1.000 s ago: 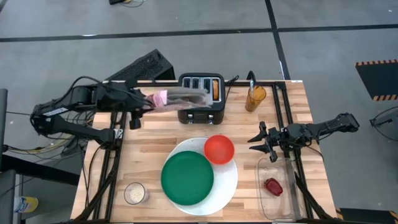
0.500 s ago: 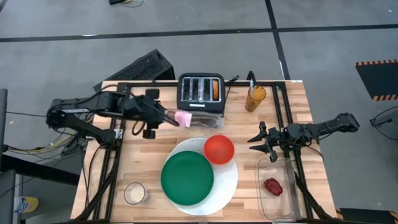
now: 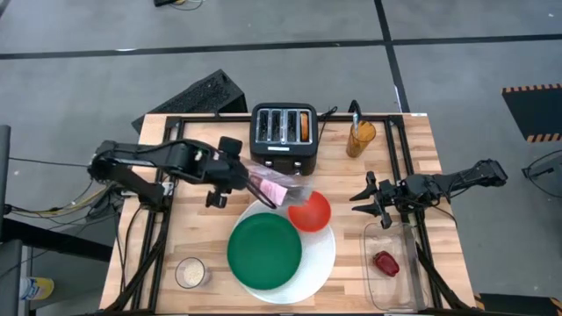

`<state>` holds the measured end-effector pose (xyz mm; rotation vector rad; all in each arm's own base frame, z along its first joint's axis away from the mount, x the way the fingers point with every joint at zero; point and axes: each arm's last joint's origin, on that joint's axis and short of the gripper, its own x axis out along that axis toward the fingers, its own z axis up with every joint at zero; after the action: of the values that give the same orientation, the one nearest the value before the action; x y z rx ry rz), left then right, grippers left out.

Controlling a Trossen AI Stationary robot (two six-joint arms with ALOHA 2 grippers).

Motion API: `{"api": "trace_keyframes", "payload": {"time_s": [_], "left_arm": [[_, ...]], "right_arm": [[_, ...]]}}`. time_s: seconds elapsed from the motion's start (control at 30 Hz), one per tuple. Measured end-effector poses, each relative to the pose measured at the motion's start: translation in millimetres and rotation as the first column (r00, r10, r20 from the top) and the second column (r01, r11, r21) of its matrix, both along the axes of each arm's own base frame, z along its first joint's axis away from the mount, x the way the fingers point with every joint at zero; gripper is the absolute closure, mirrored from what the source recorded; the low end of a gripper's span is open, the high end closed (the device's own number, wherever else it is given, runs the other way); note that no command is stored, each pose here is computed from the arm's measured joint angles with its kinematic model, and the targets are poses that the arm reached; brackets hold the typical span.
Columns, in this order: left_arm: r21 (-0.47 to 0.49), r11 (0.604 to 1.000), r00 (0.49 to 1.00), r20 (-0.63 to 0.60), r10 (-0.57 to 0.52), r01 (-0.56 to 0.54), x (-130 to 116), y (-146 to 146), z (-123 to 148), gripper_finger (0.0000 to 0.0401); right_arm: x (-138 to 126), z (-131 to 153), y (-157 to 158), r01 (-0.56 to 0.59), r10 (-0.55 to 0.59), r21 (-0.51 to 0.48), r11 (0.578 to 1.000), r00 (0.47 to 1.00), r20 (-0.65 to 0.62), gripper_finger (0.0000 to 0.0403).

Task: Arrange a breakfast setting
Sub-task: Pour the cereal from the cereal box into the orange bowl

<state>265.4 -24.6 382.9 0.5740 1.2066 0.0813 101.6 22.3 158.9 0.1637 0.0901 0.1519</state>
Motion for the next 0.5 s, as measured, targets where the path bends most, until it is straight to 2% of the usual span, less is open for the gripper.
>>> {"api": "trace_keyframes", "payload": {"time_s": [0.27,0.5], "left_arm": [[0.07,0.997,0.989,-0.144,-0.026,0.037,18,-7,-20,0.0239],[0.097,0.994,0.987,-0.159,-0.028,0.044,18,-10,-22,0.0239]], "right_arm": [[0,0,0,0.0,0.0,0.0,1.0,1.0,0.0,0.0246],[0,0,0,-0.001,0.001,0.0,1.0,1.0,0.0,0.0246]]}}
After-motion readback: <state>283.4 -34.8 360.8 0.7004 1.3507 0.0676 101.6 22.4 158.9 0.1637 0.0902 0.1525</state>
